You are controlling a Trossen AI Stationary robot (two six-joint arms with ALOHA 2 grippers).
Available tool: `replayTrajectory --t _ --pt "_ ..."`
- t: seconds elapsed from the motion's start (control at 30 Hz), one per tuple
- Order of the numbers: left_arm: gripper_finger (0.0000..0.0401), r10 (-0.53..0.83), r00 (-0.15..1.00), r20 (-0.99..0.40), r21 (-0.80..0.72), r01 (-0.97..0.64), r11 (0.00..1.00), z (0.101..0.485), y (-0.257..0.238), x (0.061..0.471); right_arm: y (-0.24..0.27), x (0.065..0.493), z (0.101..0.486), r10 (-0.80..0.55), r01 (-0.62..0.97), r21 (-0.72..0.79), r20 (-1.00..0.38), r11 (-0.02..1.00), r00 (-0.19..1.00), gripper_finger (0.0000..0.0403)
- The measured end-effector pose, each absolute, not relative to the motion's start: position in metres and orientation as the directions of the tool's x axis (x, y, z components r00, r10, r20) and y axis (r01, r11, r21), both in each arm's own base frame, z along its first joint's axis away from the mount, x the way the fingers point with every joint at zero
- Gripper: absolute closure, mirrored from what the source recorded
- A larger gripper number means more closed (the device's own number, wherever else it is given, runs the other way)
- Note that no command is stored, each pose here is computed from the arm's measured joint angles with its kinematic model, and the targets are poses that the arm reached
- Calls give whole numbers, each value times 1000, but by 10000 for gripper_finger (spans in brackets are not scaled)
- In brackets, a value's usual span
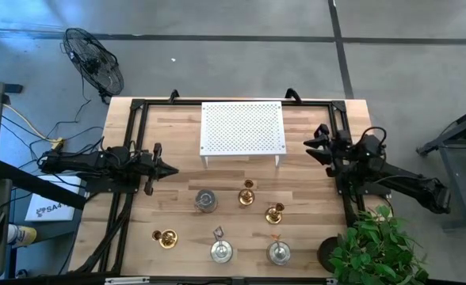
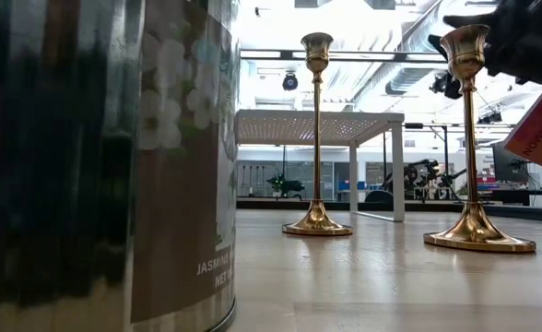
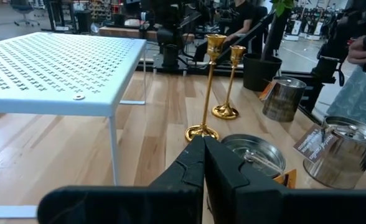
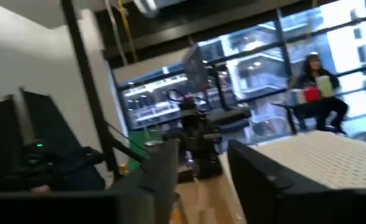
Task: Pick & Place candle stick holders
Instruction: Put the middle right gold candle holder on the shelf
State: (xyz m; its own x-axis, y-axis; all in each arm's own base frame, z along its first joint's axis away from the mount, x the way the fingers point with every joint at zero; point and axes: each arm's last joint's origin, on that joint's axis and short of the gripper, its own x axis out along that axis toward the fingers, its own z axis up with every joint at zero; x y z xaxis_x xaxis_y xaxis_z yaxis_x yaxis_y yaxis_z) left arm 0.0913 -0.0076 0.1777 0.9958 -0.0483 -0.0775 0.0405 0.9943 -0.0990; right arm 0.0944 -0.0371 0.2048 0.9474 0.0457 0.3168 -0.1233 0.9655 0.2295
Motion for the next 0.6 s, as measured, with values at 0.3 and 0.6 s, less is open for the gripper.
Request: replayTrajectory --t 0.3,0.6 --pt "334 -1 998 -68 -226 -14 974 179 -6 91 -27 92 227 171 -224 93 392 970 904 190" --pt "225 36 999 -39 -336 -47 941 182 -5 92 -22 112 268 108 -115 53 127 992 986 190"
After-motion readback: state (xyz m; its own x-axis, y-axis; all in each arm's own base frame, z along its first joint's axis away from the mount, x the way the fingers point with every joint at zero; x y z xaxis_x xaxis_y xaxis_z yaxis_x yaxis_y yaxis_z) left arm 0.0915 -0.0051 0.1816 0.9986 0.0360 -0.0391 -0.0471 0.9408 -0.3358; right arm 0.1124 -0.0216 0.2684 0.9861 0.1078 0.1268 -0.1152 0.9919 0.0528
